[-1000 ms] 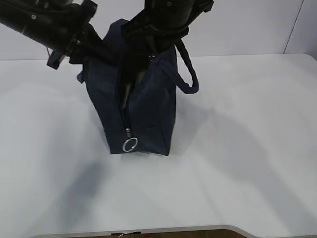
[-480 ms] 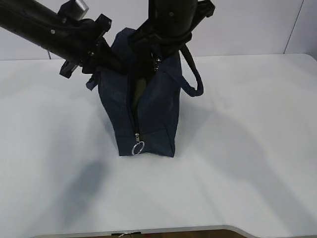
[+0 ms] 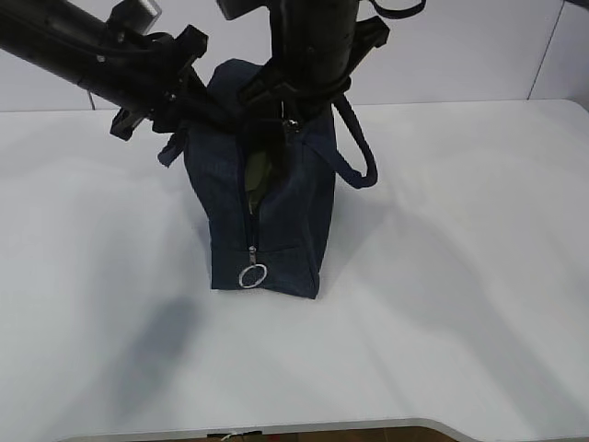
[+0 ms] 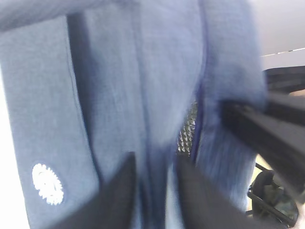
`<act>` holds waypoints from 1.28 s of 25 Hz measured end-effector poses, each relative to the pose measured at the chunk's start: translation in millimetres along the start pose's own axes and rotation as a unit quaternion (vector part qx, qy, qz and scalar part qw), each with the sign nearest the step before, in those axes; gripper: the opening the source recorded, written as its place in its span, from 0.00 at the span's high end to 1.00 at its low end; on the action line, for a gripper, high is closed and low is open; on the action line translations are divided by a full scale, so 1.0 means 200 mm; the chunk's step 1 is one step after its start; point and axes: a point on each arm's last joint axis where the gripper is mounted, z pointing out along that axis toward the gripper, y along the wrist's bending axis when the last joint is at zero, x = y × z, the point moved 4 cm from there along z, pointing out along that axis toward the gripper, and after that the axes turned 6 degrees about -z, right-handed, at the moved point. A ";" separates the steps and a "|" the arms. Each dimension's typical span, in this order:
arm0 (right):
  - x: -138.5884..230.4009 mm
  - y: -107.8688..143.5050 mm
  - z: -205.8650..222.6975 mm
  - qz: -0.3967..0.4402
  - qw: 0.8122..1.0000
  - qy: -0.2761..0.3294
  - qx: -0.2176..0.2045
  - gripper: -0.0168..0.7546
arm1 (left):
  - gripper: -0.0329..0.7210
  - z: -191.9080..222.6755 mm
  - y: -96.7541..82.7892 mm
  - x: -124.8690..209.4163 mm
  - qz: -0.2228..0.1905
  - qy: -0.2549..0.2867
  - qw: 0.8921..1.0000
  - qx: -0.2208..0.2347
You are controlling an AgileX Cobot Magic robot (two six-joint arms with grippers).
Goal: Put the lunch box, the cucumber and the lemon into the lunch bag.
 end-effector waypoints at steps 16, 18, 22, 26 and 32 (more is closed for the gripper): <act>-0.01 -0.01 -0.02 0.003 1.000 -0.007 0.006 0.47 | 0.44 -0.05 0.03 0.00 -0.005 0.011 1.000 0.005; -0.01 -0.02 -0.05 0.005 1.000 -0.014 0.006 0.47 | 0.44 -0.09 0.04 -0.02 -0.007 0.006 1.000 0.005; -0.02 -0.06 -0.14 0.012 0.999 -0.033 0.008 0.48 | 0.46 -0.19 0.04 -0.03 -0.006 -0.003 1.000 0.007; -0.02 -0.09 -0.24 0.018 0.998 -0.052 0.009 0.48 | 0.47 -0.25 0.03 -0.01 0.007 0.013 1.000 0.011; -0.01 -0.12 -0.42 0.029 0.996 -0.087 -0.010 0.48 | 0.48 -0.32 0.03 0.05 0.038 0.043 0.998 -0.010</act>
